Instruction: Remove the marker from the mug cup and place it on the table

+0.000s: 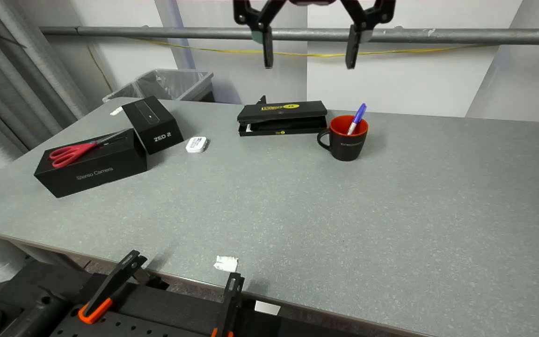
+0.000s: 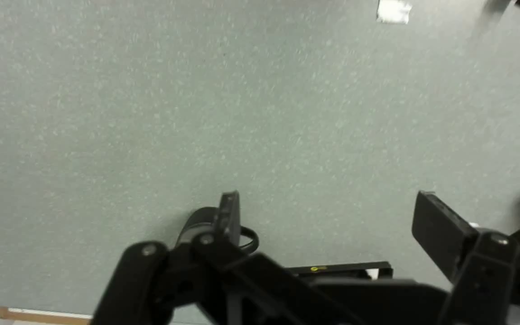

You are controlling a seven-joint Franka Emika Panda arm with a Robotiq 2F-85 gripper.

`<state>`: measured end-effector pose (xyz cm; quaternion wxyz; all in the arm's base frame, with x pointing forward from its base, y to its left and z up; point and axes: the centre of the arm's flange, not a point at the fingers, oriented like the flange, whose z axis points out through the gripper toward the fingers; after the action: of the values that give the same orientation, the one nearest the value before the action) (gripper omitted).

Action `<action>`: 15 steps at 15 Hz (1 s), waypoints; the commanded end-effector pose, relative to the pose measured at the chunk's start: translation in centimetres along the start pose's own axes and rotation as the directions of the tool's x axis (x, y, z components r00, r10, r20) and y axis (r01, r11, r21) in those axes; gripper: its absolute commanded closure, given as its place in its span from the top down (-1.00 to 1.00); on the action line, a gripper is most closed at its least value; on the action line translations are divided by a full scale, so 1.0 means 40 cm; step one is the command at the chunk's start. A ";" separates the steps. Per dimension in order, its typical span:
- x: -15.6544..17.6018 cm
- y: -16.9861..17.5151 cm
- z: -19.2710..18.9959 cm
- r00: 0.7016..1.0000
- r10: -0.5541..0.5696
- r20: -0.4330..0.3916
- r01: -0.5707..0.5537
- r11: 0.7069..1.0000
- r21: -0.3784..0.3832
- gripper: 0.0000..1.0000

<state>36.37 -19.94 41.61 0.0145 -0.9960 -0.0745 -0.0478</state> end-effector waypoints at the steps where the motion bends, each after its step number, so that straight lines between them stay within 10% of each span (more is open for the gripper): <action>1: 0.118 0.133 0.061 0.991 0.107 -0.078 -0.107 0.994 0.003 1.00; 11: 0.104 0.131 0.082 0.983 0.167 -0.072 -0.166 0.986 0.016 1.00; 15: 0.216 0.112 0.203 0.931 0.272 -0.245 -0.289 0.957 -0.035 1.00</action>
<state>42.69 -23.83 38.05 0.0084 -0.9917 0.0299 -0.1248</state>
